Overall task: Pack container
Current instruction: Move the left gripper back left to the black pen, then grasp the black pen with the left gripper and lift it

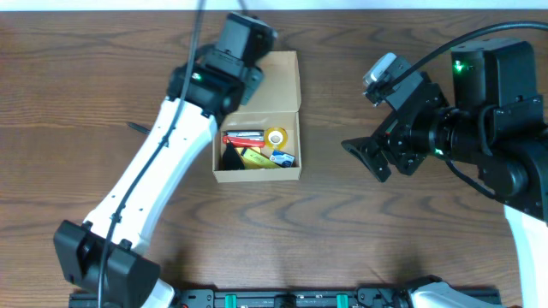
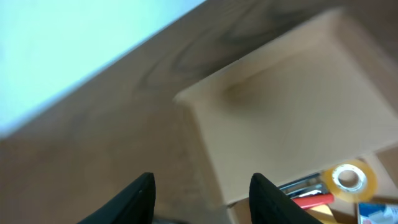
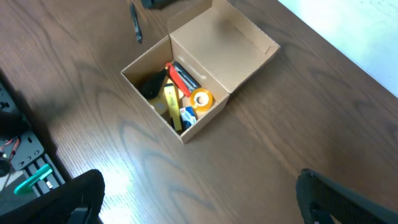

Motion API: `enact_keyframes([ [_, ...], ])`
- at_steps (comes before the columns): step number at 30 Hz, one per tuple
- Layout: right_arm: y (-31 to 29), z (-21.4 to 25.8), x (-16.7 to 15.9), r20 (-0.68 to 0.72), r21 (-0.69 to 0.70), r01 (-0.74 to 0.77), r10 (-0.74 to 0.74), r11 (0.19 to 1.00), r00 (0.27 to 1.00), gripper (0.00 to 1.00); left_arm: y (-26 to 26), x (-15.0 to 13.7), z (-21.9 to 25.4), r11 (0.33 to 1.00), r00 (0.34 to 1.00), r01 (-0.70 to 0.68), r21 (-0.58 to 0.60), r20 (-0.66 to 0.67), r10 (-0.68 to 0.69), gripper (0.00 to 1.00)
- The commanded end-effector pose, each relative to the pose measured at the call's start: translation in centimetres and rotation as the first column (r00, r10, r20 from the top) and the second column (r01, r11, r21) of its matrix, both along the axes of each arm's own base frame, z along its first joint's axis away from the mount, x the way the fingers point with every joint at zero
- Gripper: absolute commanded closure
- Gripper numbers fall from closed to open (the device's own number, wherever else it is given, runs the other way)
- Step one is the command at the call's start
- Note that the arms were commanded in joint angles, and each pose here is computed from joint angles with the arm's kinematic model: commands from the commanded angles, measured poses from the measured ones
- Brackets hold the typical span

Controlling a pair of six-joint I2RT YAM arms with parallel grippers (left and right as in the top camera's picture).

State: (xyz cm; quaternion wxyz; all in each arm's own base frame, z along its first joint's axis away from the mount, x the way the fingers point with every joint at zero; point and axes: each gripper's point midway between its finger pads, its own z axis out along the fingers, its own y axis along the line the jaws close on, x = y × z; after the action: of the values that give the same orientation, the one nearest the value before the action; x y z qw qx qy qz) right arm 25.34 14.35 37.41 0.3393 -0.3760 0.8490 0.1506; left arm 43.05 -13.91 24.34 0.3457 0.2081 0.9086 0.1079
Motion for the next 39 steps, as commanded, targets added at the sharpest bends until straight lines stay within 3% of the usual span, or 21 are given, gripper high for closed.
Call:
enact_keyframes([
  [1, 0.2, 0.2, -0.1, 0.003, 0.007, -0.014, 0.014, 1.0, 1.0, 0.01, 4.1, 0.4, 0.0, 0.919, 0.943, -0.33, -0.215, -0.034, 0.33, 0.44],
  [3, 0.2, 0.2, -0.1, 0.003, 0.007, -0.014, 0.014, 1.0, 1.0, 0.01, 6.9, 0.0, -1.1, 0.836, 0.888, -0.459, -0.3, -0.135, 0.439, 0.39],
  [7, 0.2, 0.2, -0.1, 0.003, 0.007, -0.014, 0.014, 1.0, 1.0, 0.01, 12.4, -1.0, -3.0, 0.63, 0.735, -0.677, -0.381, -0.299, 0.609, 0.41],
  [12, 0.2, 0.2, -0.1, 0.003, 0.007, -0.014, 0.014, 1.0, 1.0, 0.01, 18.7, -2.9, -6.8, 0.366, 0.499, -0.858, -0.36, -0.418, 0.759, 0.38],
  [14, 0.2, 0.2, -0.1, 0.003, 0.007, -0.014, 0.014, 1.0, 1.0, 0.01, 19.5, -3.4, -8.3, 0.303, 0.438, -0.89, -0.342, -0.448, 0.78, 0.38],
  [20, 0.2, 0.2, -0.1, 0.003, 0.007, -0.014, 0.014, 1.0, 1.0, 0.01, 19.1, -4.4, -13.3, 0.192, 0.298, -0.951, -0.244, -0.542, 0.786, 0.37],
  [24, 0.2, 0.2, -0.1, 0.003, 0.007, -0.014, 0.014, 1.0, 1.0, 0.01, 18.5, -4.8, -18.2, 0.095, 0.158, -0.987, -0.133, -0.617, 0.771, 0.35],
  [29, 0.2, 0.2, -0.1, 0.003, 0.007, -0.014, 0.014, 1.0, 1.0, 0.01, 18.1, -5.2, -21.9, 0.052, 0.071, -0.997, -0.049, -0.653, 0.754, 0.33],
  [39, 0.2, 0.2, -0.1, 0.003, 0.007, -0.014, 0.014, 1.0, 1.0, 0.01, 17.6, -4.6, -24.7, -0.005, 0.018, -0.999, -0.033, -0.677, 0.736, 0.35],
])
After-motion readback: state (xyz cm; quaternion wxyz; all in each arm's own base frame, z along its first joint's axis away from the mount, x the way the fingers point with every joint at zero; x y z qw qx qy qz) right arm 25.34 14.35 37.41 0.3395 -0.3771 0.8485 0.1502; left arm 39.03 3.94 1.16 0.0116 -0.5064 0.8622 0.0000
